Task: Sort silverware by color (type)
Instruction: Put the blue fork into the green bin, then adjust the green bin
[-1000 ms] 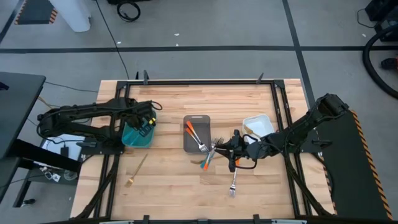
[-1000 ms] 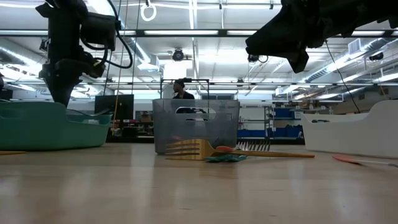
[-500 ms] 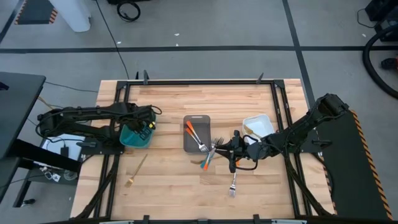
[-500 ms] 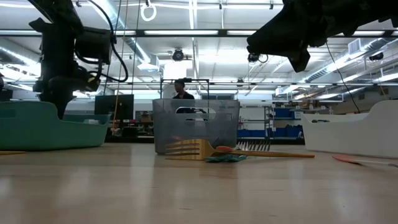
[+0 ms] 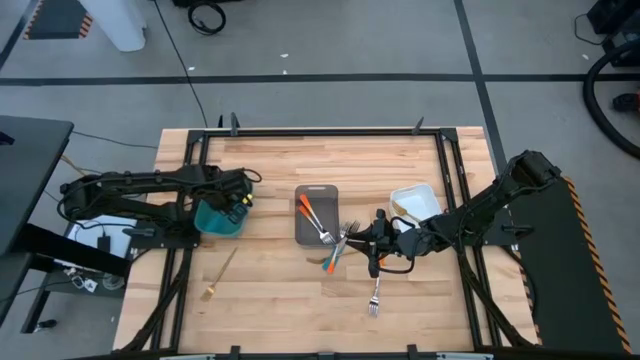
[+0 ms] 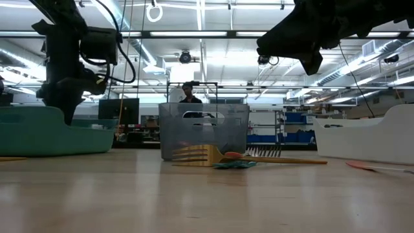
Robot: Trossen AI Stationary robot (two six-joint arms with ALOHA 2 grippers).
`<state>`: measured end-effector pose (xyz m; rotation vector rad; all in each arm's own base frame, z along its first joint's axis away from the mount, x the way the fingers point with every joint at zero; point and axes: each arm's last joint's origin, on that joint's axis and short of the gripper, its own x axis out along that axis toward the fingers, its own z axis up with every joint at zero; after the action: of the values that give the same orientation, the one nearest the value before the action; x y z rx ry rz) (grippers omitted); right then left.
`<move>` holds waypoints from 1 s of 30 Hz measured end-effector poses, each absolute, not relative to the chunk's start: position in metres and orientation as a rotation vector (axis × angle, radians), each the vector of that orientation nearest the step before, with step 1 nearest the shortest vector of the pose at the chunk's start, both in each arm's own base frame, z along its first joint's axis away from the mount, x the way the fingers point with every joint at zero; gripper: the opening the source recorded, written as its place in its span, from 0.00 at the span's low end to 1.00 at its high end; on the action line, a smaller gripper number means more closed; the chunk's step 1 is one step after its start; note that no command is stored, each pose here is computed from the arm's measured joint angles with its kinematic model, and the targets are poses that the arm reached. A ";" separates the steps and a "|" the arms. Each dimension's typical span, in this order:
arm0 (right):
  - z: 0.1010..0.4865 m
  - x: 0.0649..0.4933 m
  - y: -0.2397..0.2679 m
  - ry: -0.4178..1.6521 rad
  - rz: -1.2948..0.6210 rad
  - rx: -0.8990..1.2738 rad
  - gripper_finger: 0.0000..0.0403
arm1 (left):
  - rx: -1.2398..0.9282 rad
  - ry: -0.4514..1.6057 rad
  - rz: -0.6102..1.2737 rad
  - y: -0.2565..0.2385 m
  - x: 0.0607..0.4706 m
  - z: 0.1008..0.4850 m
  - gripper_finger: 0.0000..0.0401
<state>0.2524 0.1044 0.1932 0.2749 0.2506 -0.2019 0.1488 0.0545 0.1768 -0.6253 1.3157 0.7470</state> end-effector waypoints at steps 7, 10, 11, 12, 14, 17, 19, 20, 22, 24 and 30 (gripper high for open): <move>0.193 0.252 0.104 0.250 -0.202 0.275 0.21 | -0.637 1.292 0.756 0.056 0.150 0.177 0.26; 0.193 0.252 0.104 0.250 -0.202 0.275 0.21 | -0.643 1.290 0.762 0.057 0.150 0.177 0.31; 0.193 0.252 0.104 0.250 -0.202 0.275 0.21 | -0.642 1.290 0.761 0.058 0.150 0.178 0.32; 0.193 0.252 0.104 0.250 -0.202 0.275 0.21 | -0.642 1.287 0.756 0.058 0.151 0.179 0.33; 0.193 0.252 0.104 0.250 -0.202 0.275 0.21 | -0.643 1.282 0.716 0.058 0.153 0.183 0.33; 0.193 0.252 0.104 0.250 -0.202 0.275 0.21 | -0.640 1.268 0.680 0.058 0.157 0.191 0.33; 0.193 0.252 0.104 0.250 -0.202 0.275 0.21 | -0.640 1.248 0.675 0.059 0.160 0.196 0.34; 0.193 0.252 0.104 0.250 -0.202 0.275 0.21 | -0.639 1.242 0.673 0.059 0.161 0.197 0.34; 0.193 0.252 0.104 0.251 -0.202 0.275 0.21 | -0.635 1.230 0.656 0.058 0.163 0.198 0.34; 0.193 0.252 0.104 0.250 -0.202 0.275 0.21 | -0.643 1.221 0.642 0.055 0.165 0.198 0.34; 0.193 0.252 0.104 0.250 -0.202 0.275 0.21 | -0.609 1.279 0.661 0.047 0.171 0.190 0.34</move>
<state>0.2524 0.1044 0.1933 0.2751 0.2504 -0.2016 0.1715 0.0466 0.1899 -0.6093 1.2794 0.6614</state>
